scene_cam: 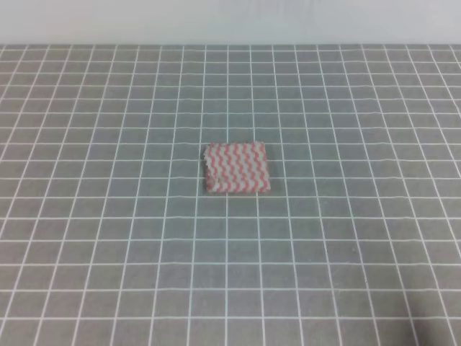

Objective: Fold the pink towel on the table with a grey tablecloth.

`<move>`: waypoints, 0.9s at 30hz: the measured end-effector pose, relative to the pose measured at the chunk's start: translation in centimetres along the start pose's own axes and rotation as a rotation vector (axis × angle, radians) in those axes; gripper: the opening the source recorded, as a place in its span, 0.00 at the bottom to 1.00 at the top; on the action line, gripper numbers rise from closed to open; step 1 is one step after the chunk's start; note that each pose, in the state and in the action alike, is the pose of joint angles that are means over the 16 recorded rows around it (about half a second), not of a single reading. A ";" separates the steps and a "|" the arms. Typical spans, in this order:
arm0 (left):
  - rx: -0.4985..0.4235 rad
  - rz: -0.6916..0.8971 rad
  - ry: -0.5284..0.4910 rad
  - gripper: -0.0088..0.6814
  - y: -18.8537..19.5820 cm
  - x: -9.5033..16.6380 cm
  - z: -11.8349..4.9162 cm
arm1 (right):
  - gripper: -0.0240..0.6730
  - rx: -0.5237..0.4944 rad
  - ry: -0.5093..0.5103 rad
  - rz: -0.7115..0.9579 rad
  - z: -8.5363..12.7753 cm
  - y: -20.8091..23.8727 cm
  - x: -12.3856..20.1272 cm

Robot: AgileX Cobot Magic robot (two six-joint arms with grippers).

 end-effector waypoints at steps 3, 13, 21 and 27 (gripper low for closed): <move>0.000 0.000 0.000 0.01 0.0 0.0 0.0 | 0.01 0.000 0.000 -0.001 0.0 0.0 -0.1; -0.024 -0.029 -0.002 0.01 -0.4 0.1 0.3 | 0.01 -0.001 -0.001 -0.001 0.0 0.0 -0.1; -0.127 -0.153 0.077 0.01 -2.0 1.7 1.1 | 0.01 0.000 0.000 0.003 0.0 -0.1 0.1; -0.232 -0.188 0.139 0.01 -3.3 5.8 1.8 | 0.01 0.000 -0.001 0.002 0.0 -0.1 0.1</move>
Point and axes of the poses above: a point on each arm's last joint axis where the gripper is mounted, y pointing back along that axis away from the gripper, z along the wrist's bending axis when the last joint is at zero, x = y × z, the point moved 10 cm from there along -y, pointing out along that axis toward the gripper, and after that the axes turned 12 degrees about -y, right-handed, at the moved point
